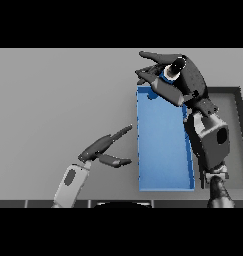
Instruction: Pick up the blue pipe and place it into the blue bin.
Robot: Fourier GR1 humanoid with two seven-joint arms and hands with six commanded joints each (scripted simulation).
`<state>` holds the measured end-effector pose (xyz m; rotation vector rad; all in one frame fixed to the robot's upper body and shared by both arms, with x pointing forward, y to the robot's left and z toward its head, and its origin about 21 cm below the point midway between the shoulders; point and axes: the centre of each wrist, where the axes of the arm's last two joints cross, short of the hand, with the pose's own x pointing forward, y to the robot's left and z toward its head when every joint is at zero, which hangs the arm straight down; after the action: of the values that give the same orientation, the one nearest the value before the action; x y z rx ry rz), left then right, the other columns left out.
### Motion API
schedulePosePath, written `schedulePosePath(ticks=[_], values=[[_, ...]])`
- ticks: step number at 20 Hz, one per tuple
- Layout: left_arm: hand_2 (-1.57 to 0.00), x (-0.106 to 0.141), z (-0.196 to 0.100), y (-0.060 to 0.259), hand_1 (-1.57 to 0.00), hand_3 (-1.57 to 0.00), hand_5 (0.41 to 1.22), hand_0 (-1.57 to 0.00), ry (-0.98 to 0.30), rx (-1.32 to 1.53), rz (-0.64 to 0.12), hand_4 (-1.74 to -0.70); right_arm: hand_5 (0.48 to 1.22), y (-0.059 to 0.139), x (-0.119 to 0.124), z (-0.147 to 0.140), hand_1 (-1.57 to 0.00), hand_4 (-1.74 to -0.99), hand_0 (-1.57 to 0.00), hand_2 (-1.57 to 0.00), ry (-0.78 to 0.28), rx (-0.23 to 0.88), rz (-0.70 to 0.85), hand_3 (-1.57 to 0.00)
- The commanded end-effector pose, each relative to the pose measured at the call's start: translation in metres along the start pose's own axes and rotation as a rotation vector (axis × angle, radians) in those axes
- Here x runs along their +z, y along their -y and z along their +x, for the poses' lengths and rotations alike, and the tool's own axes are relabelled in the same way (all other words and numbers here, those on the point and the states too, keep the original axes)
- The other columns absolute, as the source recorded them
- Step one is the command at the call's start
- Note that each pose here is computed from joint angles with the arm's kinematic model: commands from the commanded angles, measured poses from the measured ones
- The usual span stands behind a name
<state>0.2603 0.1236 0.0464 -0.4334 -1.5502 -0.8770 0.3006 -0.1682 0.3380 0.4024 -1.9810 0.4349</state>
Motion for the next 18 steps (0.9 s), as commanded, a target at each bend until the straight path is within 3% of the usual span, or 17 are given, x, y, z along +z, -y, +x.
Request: schedulePosePath(ticks=[1, 6, 12, 18], values=[[0.00, 0.000, 0.000, 0.000, 0.00, 0.00, 0.415, 0.00, 0.001, 0.002, 0.000, -0.89, 1.221, 0.011, 0.000, -0.003, -1.57, -1.741, -1.57, -1.57, -0.022, 0.010, -0.045, -1.57], [0.00, 0.002, 0.001, -0.003, 0.00, 0.00, 0.415, 0.00, 0.001, -0.027, 0.006, -0.87, 1.221, 0.059, 0.033, -0.036, -1.57, -1.741, -1.57, -1.57, -0.168, 0.038, -0.209, -1.57], [0.00, 0.004, 0.000, 0.002, 0.00, 0.00, 0.422, 0.00, 0.018, -0.004, 0.001, -0.87, 1.221, 0.065, 0.092, -0.086, -1.57, -1.741, -1.57, -1.57, -0.354, 0.008, -0.314, -1.57], [0.00, 0.009, 0.000, 0.007, 0.00, 0.00, 0.427, 0.00, 0.005, 0.006, 0.000, -0.88, 1.221, 0.054, 0.141, -0.123, -1.57, -1.741, -1.57, -1.57, -0.579, -0.034, -0.471, -1.57]])
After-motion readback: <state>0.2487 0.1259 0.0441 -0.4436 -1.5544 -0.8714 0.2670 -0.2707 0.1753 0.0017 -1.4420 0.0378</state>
